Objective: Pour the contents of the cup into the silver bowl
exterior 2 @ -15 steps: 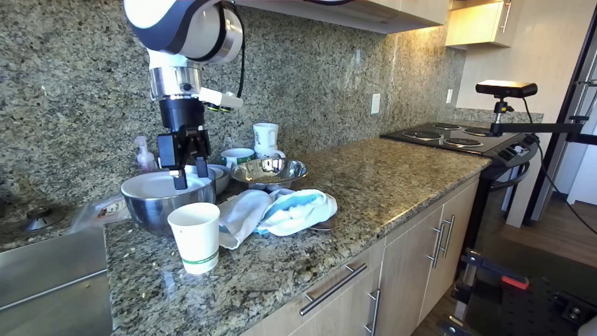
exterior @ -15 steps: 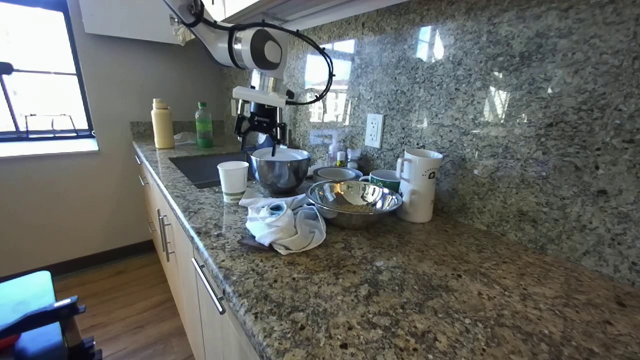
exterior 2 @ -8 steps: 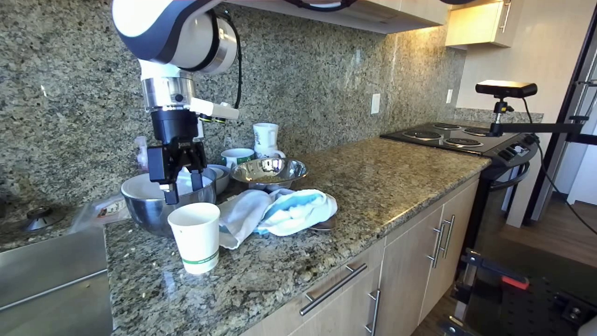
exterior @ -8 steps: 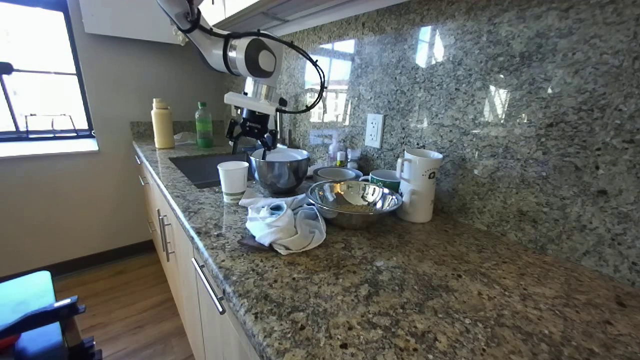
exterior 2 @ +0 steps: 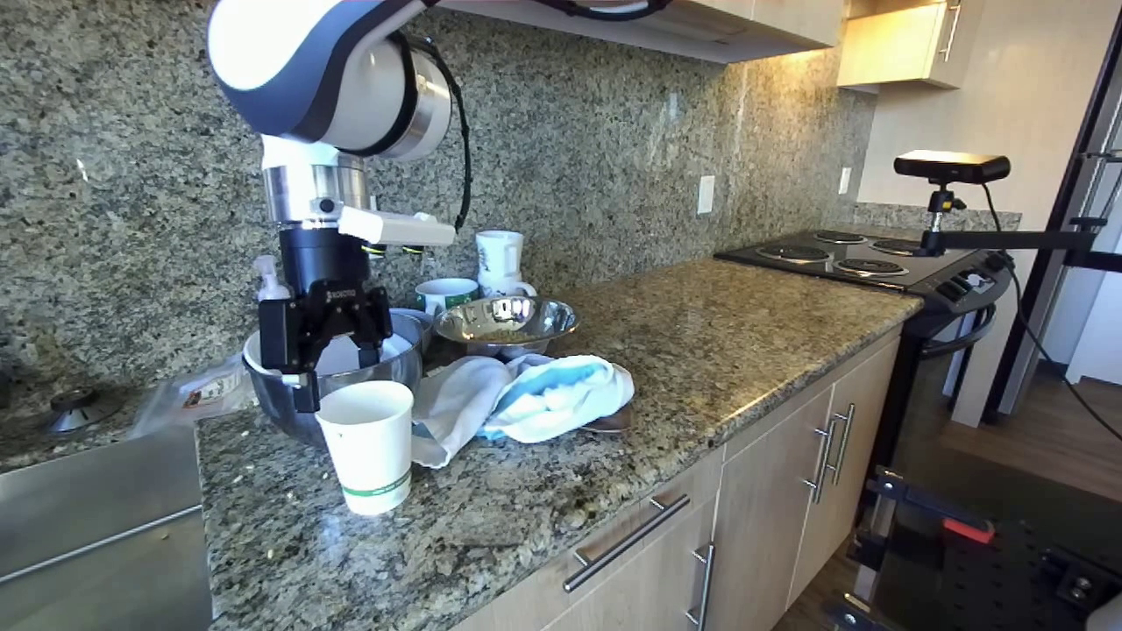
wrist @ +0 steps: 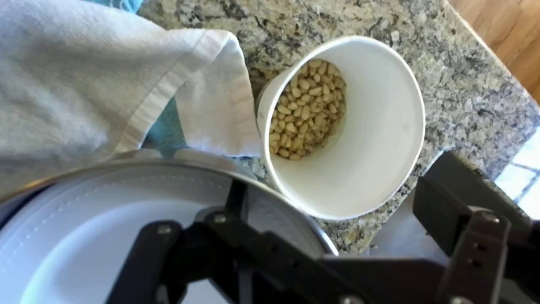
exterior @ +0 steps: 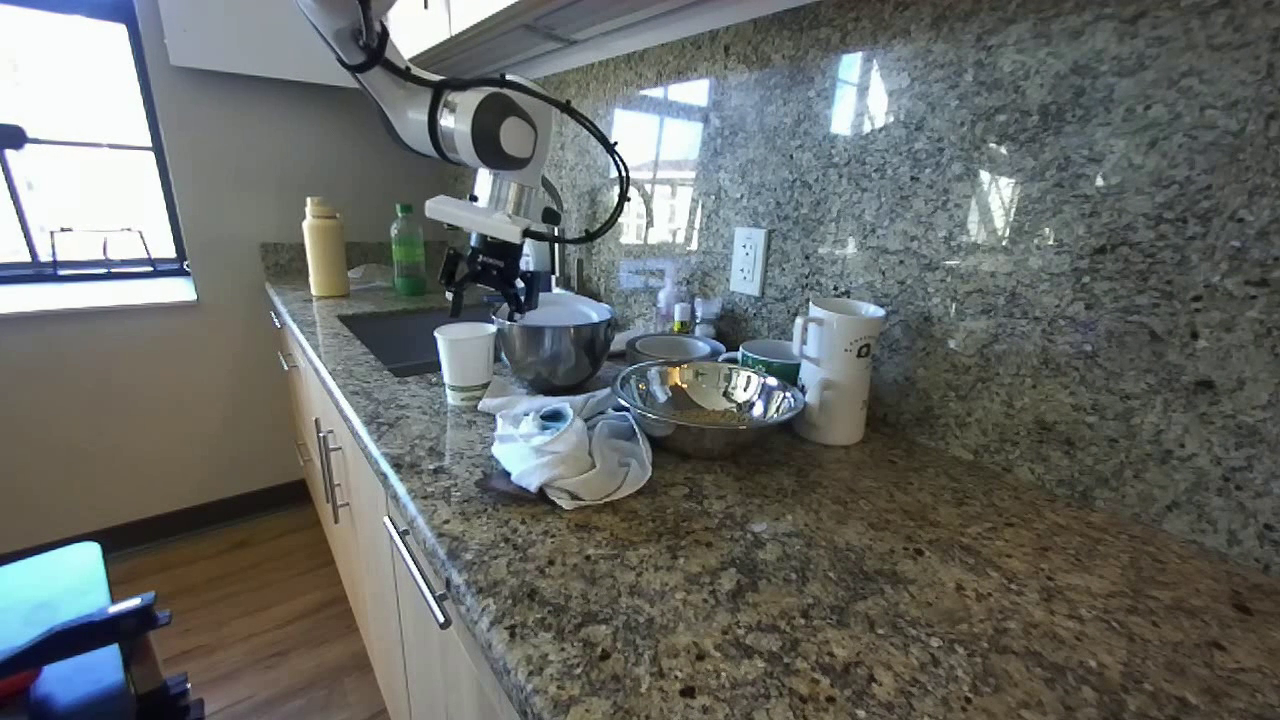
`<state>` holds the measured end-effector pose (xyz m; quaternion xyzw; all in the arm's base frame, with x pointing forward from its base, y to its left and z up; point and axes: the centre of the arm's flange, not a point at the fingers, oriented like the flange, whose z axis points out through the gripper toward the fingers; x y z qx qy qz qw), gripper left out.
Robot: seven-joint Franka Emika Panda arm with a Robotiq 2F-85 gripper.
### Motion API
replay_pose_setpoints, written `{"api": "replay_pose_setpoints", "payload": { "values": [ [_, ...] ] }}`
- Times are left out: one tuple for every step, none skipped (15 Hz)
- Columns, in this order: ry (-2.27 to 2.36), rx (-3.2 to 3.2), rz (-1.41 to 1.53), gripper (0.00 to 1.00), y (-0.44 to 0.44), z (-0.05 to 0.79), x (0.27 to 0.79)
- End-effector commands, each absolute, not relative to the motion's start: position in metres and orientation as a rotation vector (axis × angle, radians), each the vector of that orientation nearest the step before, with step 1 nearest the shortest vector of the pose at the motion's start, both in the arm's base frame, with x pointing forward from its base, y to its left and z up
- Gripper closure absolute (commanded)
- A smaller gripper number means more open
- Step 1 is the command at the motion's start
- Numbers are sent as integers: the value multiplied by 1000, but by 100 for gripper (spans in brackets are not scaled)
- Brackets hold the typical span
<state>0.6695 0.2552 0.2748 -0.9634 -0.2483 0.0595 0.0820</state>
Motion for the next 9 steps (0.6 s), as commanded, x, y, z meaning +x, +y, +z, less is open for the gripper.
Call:
{"api": "replay_pose_setpoints", "payload": {
  "values": [
    [-639,-2939,-7,0,253,286,648],
    [-609,-2957,-75,0,254,288,651],
    [-589,-2969,-151,0,254,291,655],
    [-573,-2977,-218,0,254,295,658],
    [-552,-2985,-289,0,253,298,661],
    [-532,-2991,-356,0,253,301,663],
    [-513,-2993,-410,0,252,303,666],
    [-498,-2996,-449,0,251,305,668],
    [-484,-3003,-473,0,250,307,669]
  ]
}}
